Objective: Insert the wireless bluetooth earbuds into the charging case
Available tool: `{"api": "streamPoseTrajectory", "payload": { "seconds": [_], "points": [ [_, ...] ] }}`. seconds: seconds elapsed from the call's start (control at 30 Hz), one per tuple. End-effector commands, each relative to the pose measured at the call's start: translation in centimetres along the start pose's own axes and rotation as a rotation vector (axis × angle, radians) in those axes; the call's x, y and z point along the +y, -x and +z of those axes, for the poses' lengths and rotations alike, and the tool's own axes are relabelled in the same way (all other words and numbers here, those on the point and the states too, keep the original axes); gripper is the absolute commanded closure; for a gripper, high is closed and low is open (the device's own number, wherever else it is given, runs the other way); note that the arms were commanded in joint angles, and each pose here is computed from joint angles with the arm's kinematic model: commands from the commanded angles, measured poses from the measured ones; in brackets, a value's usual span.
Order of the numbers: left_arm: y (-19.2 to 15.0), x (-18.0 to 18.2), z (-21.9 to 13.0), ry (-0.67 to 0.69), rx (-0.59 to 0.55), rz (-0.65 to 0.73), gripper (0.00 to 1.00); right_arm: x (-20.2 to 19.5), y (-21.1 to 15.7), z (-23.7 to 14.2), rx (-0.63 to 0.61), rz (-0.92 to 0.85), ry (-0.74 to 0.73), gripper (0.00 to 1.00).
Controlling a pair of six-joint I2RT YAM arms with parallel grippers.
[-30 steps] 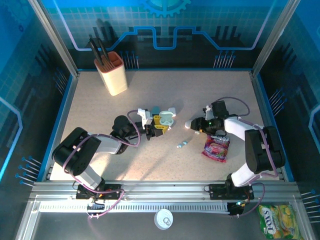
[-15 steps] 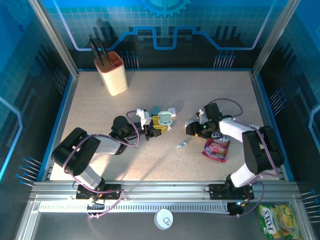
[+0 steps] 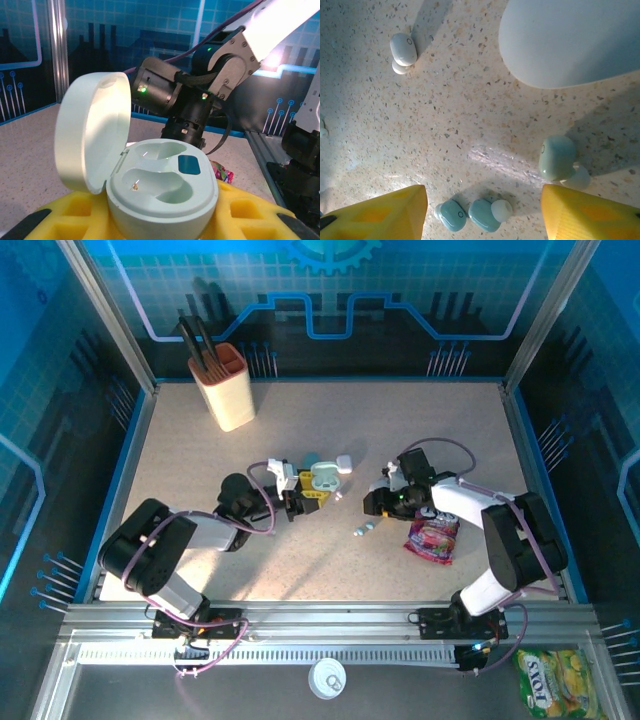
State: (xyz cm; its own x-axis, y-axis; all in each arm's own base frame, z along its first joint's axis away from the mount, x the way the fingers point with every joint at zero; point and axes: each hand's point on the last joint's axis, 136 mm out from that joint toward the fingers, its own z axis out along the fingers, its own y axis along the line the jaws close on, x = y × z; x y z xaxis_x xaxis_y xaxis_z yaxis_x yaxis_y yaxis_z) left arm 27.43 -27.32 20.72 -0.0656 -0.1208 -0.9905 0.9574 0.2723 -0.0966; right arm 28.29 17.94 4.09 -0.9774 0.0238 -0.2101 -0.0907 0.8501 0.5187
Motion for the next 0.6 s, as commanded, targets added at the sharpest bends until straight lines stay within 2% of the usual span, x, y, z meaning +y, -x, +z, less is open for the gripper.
{"api": "streamPoseTrajectory", "payload": {
  "seconds": [0.0,0.23,0.33,0.43,0.57],
  "points": [
    [0.8,0.8,-1.1,0.025,-0.022,0.002,0.65,0.5,0.7,-2.1,-0.037,-0.073,-0.093,0.38],
    [0.8,3.0,-4.0,0.128,-0.025,0.006,0.65,-1.3,2.0,-4.8,-0.119,-0.221,-0.48,0.38],
    [1.2,4.0,-5.1,0.166,-0.033,-0.008,0.67,-1.3,2.5,-4.8,-0.128,-0.296,-0.583,0.37],
    [1.4,4.5,-5.9,0.187,-0.038,-0.014,0.67,-1.1,2.9,-4.2,-0.135,-0.312,-0.626,0.34],
    [1.6,4.7,-6.4,0.198,-0.041,-0.004,0.67,-1.0,3.2,-2.9,-0.119,-0.332,-0.694,0.46]
  ]
}}
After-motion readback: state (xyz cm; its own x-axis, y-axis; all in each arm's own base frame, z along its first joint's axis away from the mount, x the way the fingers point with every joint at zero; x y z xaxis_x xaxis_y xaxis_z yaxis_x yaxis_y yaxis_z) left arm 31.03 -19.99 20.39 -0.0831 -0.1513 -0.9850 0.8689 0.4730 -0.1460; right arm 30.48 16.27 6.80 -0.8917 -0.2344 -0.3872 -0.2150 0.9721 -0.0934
